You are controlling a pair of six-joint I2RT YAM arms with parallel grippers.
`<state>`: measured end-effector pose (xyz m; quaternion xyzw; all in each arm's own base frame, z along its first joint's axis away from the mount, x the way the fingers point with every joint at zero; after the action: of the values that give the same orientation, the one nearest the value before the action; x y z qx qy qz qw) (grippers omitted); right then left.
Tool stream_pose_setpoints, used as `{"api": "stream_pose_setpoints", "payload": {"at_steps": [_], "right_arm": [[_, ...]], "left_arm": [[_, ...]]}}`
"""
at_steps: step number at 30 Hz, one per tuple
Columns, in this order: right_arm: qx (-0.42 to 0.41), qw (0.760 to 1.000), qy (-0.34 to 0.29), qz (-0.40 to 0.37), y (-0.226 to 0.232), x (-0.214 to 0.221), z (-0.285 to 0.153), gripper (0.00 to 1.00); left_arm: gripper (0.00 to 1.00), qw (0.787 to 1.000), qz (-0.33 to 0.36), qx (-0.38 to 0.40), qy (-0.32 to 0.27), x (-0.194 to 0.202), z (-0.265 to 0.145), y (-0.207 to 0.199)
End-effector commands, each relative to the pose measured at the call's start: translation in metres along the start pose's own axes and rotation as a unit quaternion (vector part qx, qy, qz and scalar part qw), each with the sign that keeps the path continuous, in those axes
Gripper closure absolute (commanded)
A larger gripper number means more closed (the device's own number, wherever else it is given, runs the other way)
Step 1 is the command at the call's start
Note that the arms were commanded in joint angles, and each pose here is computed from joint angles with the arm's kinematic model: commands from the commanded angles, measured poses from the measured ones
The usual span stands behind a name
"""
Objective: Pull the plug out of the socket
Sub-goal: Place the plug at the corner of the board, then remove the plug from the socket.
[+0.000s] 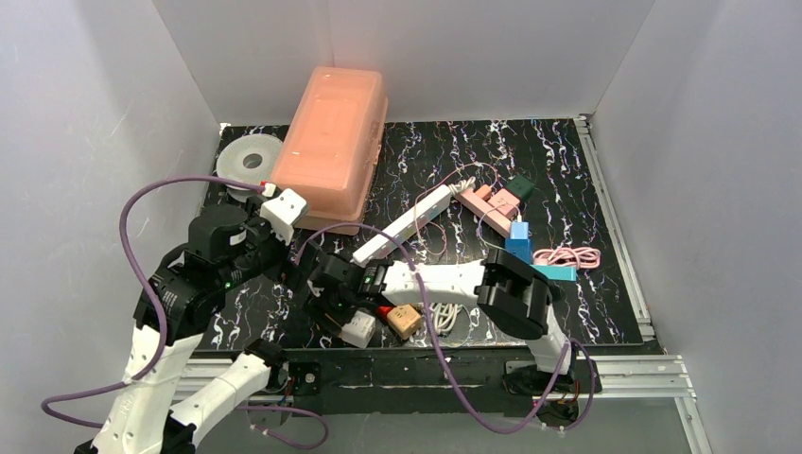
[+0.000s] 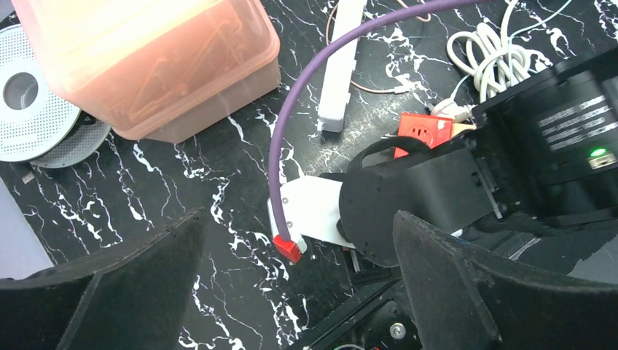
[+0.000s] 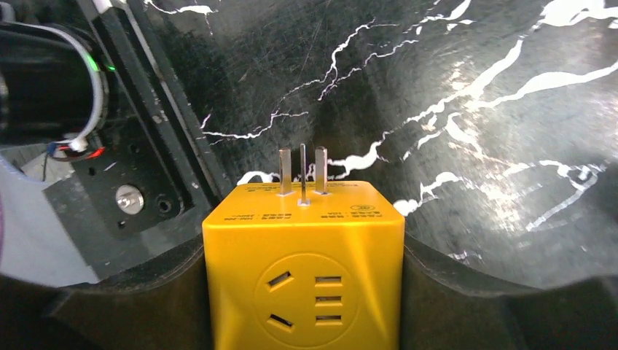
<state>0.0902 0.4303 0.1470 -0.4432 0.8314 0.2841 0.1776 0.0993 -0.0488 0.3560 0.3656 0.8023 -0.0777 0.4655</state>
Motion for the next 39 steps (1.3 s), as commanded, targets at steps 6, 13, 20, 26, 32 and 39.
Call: {"api": "stream_pose_setpoints", "payload": {"at_steps": [6,13,20,26,32,39], "right_arm": [[-0.006,0.998,-0.044,-0.05,-0.006,0.013,0.015,0.93],[0.09,0.995,-0.017,-0.029,-0.026,0.032,0.01,0.4],[0.076,0.996,-0.018,-0.035,-0.016,0.017,-0.004,0.17],[0.048,0.998,0.012,-0.047,-0.006,-0.001,-0.013,0.13],[0.046,0.996,0.048,-0.058,-0.008,-0.004,-0.012,0.12],[0.026,0.995,0.082,-0.06,-0.008,0.004,-0.007,0.12]], "left_arm": [[0.0,1.0,-0.004,0.019,0.003,-0.003,0.001,-0.002],[0.0,1.0,-0.009,0.027,0.007,-0.004,0.013,-0.002],[0.0,1.0,-0.003,0.027,-0.002,-0.008,0.011,0.0],[0.0,0.999,-0.008,0.032,-0.02,-0.011,0.002,-0.003],[0.0,0.998,-0.019,0.043,-0.038,-0.015,-0.007,-0.006],[0.0,0.998,-0.014,0.03,-0.049,-0.016,-0.011,-0.005]]}}
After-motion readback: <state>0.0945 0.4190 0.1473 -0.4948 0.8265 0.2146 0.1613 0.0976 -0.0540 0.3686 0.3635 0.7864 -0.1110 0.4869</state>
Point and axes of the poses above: each gripper's point midway between its finger pads, its own z axis out along the fingers, its own y axis along the line the jaws close on, x = y × z, the point moved 10 cm from there along -z, back along the fingers, and after that the axes turned 7 degrees about z, right-handed, at the moved point
